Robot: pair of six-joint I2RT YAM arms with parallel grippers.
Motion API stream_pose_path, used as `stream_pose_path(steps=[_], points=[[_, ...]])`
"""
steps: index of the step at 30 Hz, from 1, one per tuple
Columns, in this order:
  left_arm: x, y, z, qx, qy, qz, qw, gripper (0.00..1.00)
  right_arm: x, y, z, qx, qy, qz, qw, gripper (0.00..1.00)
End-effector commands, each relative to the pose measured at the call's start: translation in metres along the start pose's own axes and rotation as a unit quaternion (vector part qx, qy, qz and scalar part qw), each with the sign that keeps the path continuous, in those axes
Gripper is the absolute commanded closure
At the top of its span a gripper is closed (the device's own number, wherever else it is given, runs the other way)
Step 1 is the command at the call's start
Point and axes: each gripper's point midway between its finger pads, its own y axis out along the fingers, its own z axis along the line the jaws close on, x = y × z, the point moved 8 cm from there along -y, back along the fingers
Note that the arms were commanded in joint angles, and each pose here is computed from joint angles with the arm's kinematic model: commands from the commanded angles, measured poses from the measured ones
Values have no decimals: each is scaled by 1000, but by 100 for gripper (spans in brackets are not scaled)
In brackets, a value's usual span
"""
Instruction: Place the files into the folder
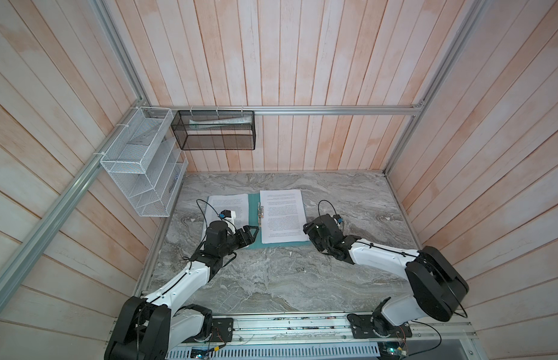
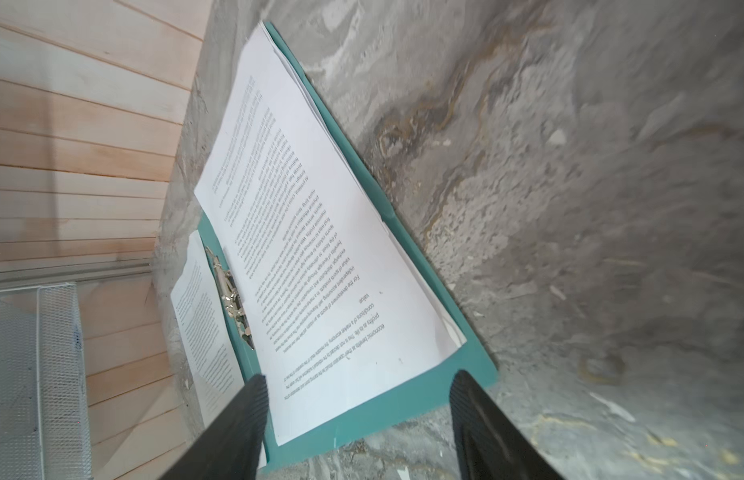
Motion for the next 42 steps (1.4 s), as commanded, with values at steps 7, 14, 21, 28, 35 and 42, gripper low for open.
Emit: stream_pose_path(steps=[7, 14, 21, 28, 35, 42], points=[[47, 29, -14, 10, 66, -36, 997, 19, 26, -29, 22, 108, -176, 16, 978, 52], [82, 101, -2, 76, 61, 2, 995, 23, 51, -15, 38, 111, -197, 24, 974, 52], [75, 147, 23, 155, 36, 40, 986, 29, 73, -14, 19, 101, -168, 17, 981, 55], [58, 166, 41, 160, 11, 64, 985, 29, 78, -19, 8, 101, -163, 13, 981, 56], [47, 177, 41, 128, 5, 77, 989, 29, 78, -17, 2, 104, -154, 20, 982, 56], [29, 182, 32, 99, -10, 87, 991, 29, 74, -14, -3, 102, -155, 34, 982, 56]])
